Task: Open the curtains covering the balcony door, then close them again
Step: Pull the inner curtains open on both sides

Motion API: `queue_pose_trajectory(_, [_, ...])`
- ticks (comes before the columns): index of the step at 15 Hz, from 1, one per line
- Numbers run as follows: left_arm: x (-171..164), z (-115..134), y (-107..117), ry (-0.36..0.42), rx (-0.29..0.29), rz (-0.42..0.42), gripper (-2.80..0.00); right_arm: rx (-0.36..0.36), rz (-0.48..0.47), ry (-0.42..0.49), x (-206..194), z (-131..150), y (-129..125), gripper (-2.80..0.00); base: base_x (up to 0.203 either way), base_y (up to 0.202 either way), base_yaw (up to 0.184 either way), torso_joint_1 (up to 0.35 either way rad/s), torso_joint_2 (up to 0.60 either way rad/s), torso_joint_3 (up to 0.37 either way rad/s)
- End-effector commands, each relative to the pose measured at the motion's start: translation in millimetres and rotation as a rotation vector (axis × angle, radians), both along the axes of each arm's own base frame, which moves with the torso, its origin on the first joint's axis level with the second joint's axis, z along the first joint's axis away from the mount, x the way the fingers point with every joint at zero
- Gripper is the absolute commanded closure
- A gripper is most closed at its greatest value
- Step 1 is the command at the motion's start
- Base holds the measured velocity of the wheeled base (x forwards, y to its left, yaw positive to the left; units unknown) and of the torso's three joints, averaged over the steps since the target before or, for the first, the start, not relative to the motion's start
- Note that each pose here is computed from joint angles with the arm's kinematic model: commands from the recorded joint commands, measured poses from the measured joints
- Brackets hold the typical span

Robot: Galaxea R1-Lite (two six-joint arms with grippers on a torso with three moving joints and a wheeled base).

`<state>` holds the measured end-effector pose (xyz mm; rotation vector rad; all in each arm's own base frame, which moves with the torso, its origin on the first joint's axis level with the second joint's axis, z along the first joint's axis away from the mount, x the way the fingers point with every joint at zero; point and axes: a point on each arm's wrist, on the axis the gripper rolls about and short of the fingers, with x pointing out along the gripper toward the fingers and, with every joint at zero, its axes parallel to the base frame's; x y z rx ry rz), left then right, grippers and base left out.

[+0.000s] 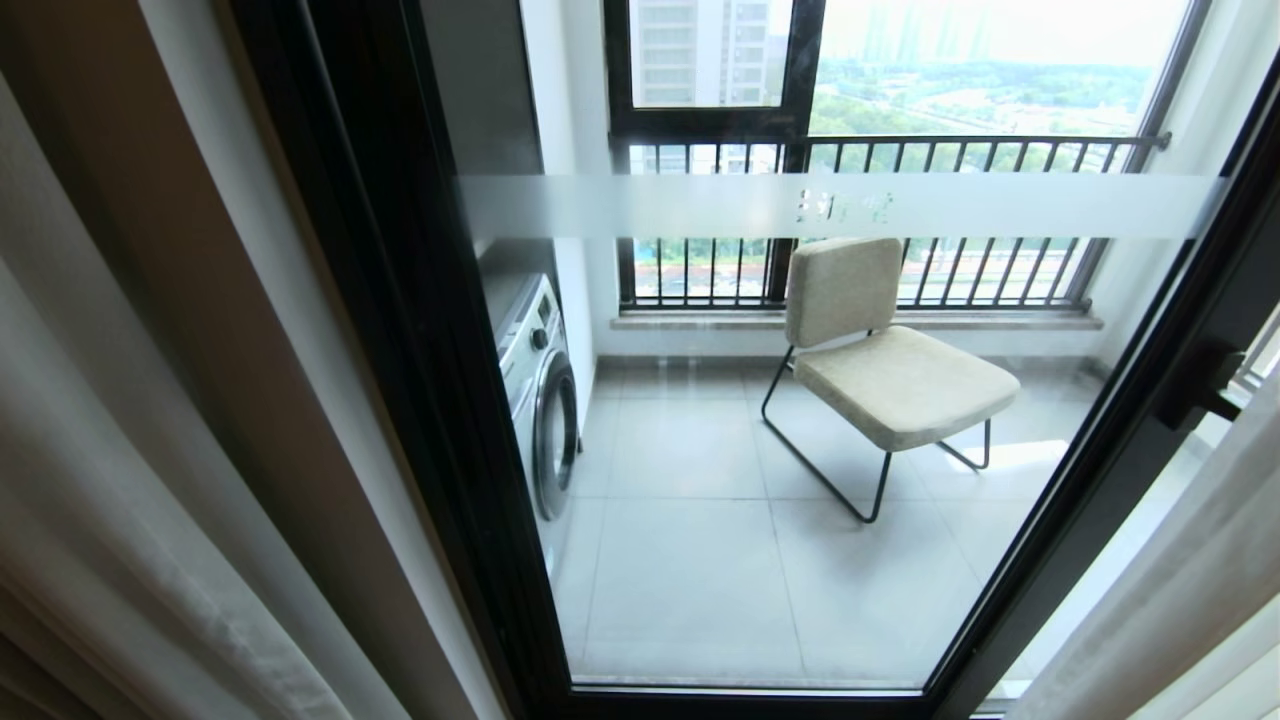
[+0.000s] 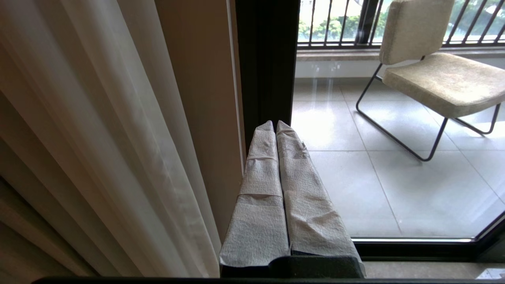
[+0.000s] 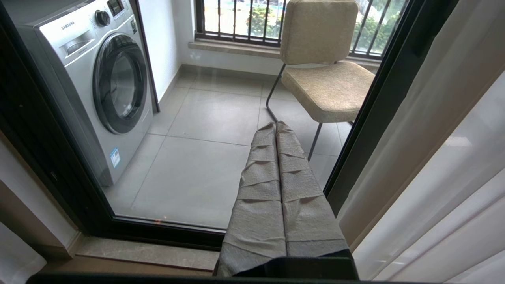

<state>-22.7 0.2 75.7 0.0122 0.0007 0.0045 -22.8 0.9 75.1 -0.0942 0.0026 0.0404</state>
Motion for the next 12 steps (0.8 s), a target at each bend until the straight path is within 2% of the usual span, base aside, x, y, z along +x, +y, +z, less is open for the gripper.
queue_pose_trajectory(1, [0.0,0.0,0.0,-0.001,0.000,0.001,0.00,-0.001,0.000,-0.001,-0.1,0.3,0.0,0.00,0.000,0.000,0.000,0.000,0.00,0.000])
queue_pose_trajectory(12, [0.0,0.2,0.2,-0.002,-0.004,0.006,0.00,-0.001,0.001,-0.001,-0.1,0.3,0.0,0.00,0.000,0.000,0.000,0.000,0.00,0.000])
